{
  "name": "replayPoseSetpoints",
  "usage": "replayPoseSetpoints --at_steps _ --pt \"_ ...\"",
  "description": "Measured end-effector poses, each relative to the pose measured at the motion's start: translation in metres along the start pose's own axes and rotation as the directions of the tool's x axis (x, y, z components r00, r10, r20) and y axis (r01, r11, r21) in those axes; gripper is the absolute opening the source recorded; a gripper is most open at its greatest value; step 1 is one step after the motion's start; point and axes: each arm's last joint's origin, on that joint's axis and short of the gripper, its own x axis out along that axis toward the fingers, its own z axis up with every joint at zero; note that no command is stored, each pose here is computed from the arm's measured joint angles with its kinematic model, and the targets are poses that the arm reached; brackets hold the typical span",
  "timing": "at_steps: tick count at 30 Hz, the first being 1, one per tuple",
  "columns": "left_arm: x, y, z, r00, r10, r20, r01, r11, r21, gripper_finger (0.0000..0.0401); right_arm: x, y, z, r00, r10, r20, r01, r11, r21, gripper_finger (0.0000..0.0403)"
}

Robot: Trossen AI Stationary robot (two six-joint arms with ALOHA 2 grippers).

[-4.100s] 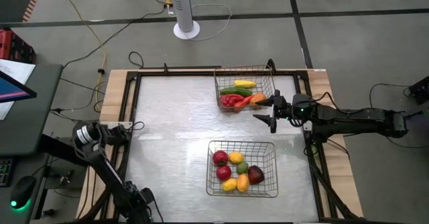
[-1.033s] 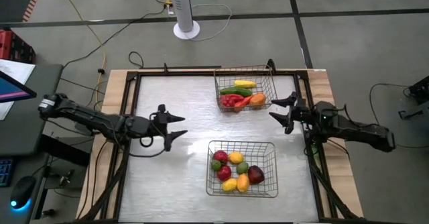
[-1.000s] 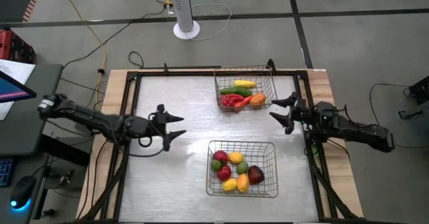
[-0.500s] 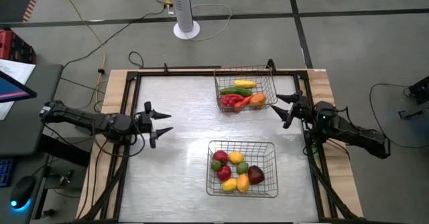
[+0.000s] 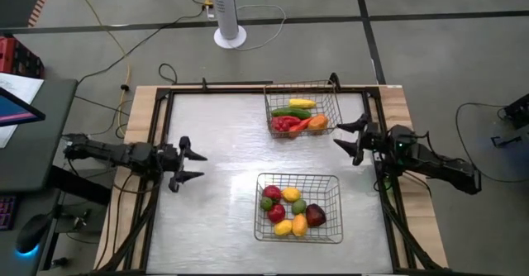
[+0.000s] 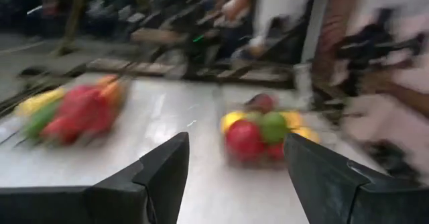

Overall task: Sort produce into baskets
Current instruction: Return to Home Position

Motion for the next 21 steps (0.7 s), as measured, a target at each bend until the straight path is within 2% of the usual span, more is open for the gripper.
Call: replayPoseSetpoints --at_steps 4,6,9,21 --pt "-0.001 -0.004 -0.002 0.99 -0.136 0.022 0.135 0.99 0.049 0.0228 0.0 -0.001 -0.003 0.999 -0.02 -0.028 0.022 0.998 0.058 0.0315" --pt "-0.001 -0.004 -0.002 0.988 -0.155 0.023 0.152 0.985 0.081 0.0228 0.0 -0.002 -0.002 0.998 -0.065 -0.019 0.066 0.992 0.11 0.0315" --pt "-0.001 -0.004 -0.002 0.991 -0.133 0.024 0.13 0.985 0.114 0.0228 0.0 -0.004 -0.004 0.992 -0.122 -0.028 0.125 0.976 0.177 0.0315" --pt "0.0 -0.003 -0.002 0.994 -0.103 0.028 0.099 0.988 0.117 0.0228 -0.001 -0.005 -0.014 0.981 -0.141 -0.133 0.162 0.972 0.168 0.0315"
